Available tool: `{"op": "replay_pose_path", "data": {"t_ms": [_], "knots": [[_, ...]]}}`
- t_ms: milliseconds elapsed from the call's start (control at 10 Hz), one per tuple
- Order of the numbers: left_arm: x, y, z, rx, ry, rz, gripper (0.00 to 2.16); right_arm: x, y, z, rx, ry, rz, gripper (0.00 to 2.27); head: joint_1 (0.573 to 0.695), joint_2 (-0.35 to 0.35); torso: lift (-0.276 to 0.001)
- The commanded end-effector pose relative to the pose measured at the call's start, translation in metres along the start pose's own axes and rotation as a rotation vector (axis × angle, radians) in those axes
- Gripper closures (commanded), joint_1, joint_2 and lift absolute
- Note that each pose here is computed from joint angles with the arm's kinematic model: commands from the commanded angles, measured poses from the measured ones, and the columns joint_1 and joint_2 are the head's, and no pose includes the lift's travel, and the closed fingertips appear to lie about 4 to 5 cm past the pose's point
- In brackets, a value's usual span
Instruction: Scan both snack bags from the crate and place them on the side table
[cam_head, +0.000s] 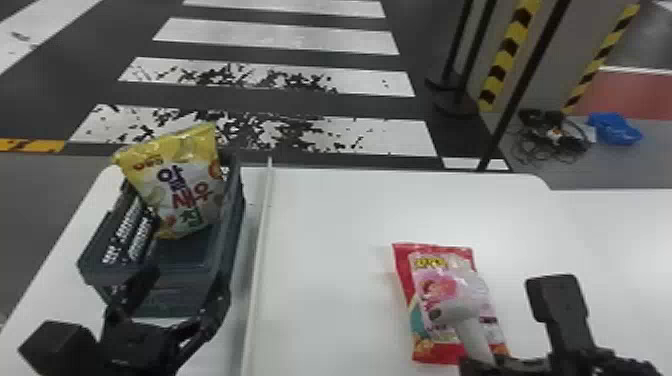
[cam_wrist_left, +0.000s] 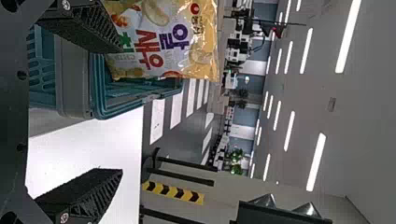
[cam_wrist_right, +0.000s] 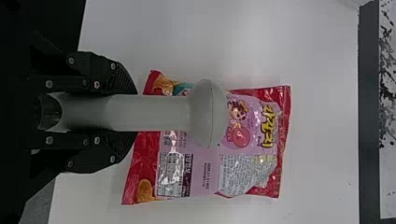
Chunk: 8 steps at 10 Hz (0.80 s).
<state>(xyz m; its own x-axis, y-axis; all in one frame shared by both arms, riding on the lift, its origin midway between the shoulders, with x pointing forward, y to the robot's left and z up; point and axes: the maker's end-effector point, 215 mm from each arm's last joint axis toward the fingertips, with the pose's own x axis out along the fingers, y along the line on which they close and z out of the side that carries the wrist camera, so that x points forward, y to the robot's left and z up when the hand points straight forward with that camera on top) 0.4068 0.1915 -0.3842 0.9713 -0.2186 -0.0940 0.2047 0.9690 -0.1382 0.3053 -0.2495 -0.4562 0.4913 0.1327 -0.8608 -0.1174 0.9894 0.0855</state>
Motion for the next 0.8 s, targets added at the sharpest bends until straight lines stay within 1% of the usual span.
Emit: {"op": "replay_pose_path", "data": {"t_ms": [0, 200, 400, 600, 700], "knots": [[0.0, 0.0, 0.0, 0.0, 0.001, 0.0, 0.08, -0.003, -0.007, 0.006, 0.009, -0.015, -0.01, 2.26, 0.695, -0.093, -0.095], [-0.001, -0.001, -0.001, -0.001, 0.003, -0.002, 0.08, -0.01, -0.029, 0.022, 0.044, -0.054, -0.033, 2.26, 0.695, -0.111, -0.095], [-0.002, -0.002, -0.002, -0.002, 0.006, -0.003, 0.08, -0.015, -0.061, 0.048, 0.064, -0.137, -0.08, 2.26, 0.695, -0.137, -0.095], [-0.003, -0.002, -0.001, -0.001, 0.003, -0.003, 0.08, -0.006, -0.1, 0.074, 0.088, -0.234, -0.116, 2.26, 0.695, -0.187, -0.095], [-0.004, -0.002, -0.001, 0.0, 0.005, -0.003, 0.08, -0.003, -0.117, 0.089, 0.083, -0.3, -0.133, 2.26, 0.695, -0.211, -0.095]]}}
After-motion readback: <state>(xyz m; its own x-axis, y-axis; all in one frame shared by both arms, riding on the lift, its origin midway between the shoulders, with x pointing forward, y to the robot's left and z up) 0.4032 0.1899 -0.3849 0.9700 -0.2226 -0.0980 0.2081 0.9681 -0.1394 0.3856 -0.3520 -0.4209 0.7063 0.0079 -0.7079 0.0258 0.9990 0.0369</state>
